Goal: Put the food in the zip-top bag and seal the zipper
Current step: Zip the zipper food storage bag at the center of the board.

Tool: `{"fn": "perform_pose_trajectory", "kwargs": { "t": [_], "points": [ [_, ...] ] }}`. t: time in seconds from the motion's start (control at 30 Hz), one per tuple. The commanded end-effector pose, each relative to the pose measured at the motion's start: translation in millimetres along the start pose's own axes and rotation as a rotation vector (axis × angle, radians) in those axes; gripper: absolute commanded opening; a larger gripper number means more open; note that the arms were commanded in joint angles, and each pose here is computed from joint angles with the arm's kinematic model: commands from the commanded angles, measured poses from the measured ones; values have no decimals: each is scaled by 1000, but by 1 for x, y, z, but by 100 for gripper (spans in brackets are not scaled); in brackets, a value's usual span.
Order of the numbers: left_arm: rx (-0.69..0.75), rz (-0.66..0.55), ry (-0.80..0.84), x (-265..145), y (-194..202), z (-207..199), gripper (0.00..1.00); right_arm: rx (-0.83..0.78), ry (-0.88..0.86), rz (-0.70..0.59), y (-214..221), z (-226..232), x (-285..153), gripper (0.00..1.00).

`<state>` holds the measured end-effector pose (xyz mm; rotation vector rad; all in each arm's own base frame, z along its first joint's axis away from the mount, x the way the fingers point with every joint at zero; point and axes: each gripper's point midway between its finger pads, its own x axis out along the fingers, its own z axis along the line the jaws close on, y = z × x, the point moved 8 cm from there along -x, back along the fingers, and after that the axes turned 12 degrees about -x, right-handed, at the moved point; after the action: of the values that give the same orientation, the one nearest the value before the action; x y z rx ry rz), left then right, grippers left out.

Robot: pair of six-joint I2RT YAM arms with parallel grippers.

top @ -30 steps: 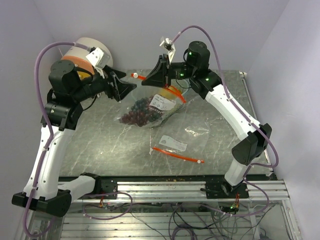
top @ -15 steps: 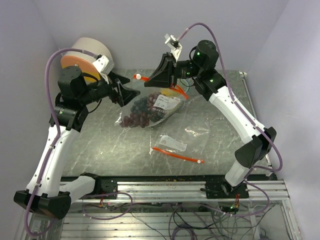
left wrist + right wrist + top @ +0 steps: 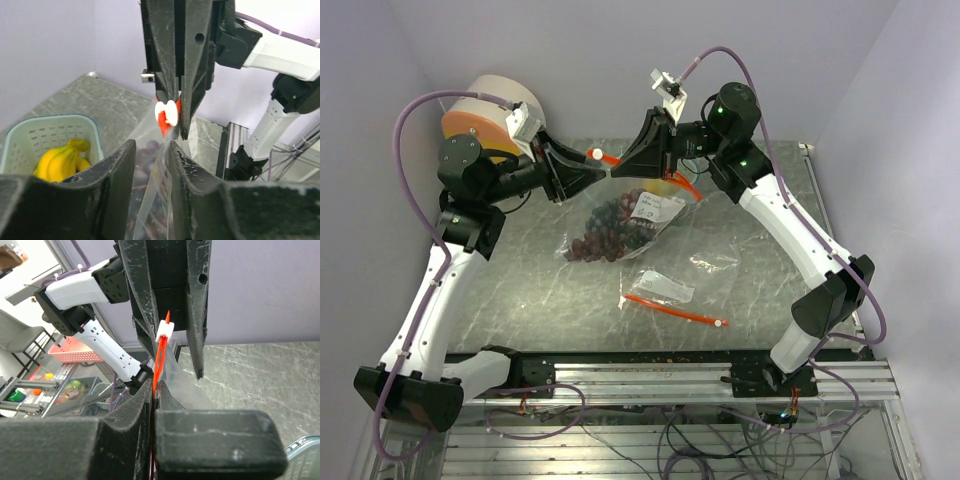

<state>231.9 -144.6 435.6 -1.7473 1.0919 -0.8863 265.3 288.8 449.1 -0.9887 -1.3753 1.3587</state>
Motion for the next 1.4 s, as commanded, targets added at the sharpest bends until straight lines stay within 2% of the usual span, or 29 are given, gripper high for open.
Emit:
{"fn": "perform_pose_trajectory", "kwargs": {
  "t": [0.0, 0.07, 0.13, 0.17, 0.33, 0.5, 0.57, 0.63, 0.77, 0.8, 1.0, 1.37],
  "points": [
    [-2, -5, 123, 3, -3, -10, 38, -81, -15, -29, -20, 8, -1, 0],
    [-12, 9, 131, 3, -1, -9, 31, -75, -17, -26, -18, 7, -1, 0],
    [-15, 5, 134, 3, -1, -9, 9, -71, -15, -25, -17, 6, -1, 0],
    [-14, 2, 128, 3, -2, -9, 7, -69, -10, -24, -16, 4, -1, 0],
    [-5, 6, 106, 2, -2, -8, 7, -66, 12, -14, -15, 0, -2, 0],
    [-42, -3, 6, 2, -1, 1, 7, -54, 123, 12, -8, -13, -5, 1],
    [-63, 8, -13, 1, 3, 3, 7, -54, 156, 19, -5, -15, -7, 19],
    [-81, 16, -28, 0, 10, 5, 7, -73, 143, 10, -2, -13, -8, 25],
    [-118, 51, -42, -3, 27, 12, 7, -92, 128, -9, -1, -9, -8, 47],
    [-124, 59, -38, -3, 31, 13, 7, -94, 123, -12, -1, -9, -8, 49],
    [-151, 80, -34, -7, 45, 14, 7, -35, 73, -24, 13, -14, -4, 50],
    [-139, 79, -49, -5, 39, 15, 7, -32, 75, -8, 20, -11, -1, 54]
  ]
}}
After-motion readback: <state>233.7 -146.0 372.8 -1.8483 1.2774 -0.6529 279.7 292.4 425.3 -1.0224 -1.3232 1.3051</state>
